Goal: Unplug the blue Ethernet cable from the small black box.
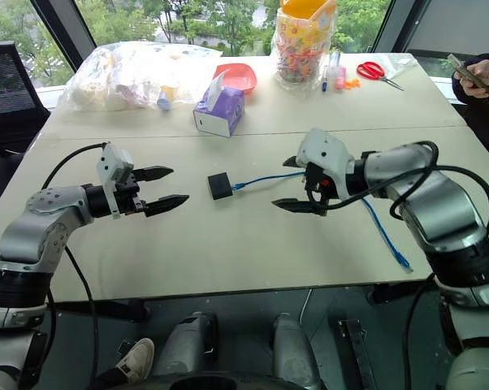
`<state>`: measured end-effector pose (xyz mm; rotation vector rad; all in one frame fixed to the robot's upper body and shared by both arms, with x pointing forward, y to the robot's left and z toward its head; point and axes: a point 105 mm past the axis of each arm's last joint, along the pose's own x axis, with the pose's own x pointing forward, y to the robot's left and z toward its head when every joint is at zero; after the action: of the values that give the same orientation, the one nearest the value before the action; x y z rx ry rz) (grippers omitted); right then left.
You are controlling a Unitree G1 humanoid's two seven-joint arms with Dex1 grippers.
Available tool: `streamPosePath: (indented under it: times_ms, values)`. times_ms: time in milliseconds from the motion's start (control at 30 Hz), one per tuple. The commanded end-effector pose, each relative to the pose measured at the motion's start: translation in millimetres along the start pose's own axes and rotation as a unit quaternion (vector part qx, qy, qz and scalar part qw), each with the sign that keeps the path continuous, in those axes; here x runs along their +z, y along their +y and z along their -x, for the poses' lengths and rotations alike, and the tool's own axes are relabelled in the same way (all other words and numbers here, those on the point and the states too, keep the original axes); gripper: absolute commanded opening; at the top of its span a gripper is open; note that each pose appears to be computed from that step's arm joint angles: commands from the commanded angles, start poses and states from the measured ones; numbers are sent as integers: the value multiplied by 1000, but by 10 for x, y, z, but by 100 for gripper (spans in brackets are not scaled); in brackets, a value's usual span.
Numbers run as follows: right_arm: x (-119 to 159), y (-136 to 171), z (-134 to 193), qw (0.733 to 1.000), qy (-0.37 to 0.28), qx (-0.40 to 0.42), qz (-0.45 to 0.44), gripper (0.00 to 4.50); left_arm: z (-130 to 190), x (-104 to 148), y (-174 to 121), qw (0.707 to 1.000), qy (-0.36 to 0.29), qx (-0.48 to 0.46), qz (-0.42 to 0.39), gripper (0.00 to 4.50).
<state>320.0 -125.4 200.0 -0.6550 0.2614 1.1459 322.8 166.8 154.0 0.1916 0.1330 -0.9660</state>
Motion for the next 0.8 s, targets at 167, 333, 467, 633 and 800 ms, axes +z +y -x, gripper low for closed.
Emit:
streamPosePath:
  times_ms: [167,333,467,633,800]
  values:
    - [34,-295,-420,998,10,67,6,450,17,114,-131,1000,-10,-9,-21,447]
    - [-7,-480,-752,996,26,83,-3,450,37,128,-169,1000,-15,4,-22,447]
    - [-46,-487,-955,994,41,97,-9,450,61,110,-192,1000,-13,13,-23,447]
    - [-150,-384,-1208,992,65,110,-13,450,96,91,-205,999,-13,22,-23,447]
    - [-172,-281,-1358,991,63,120,-17,450,83,124,-222,999,-24,27,-19,447]
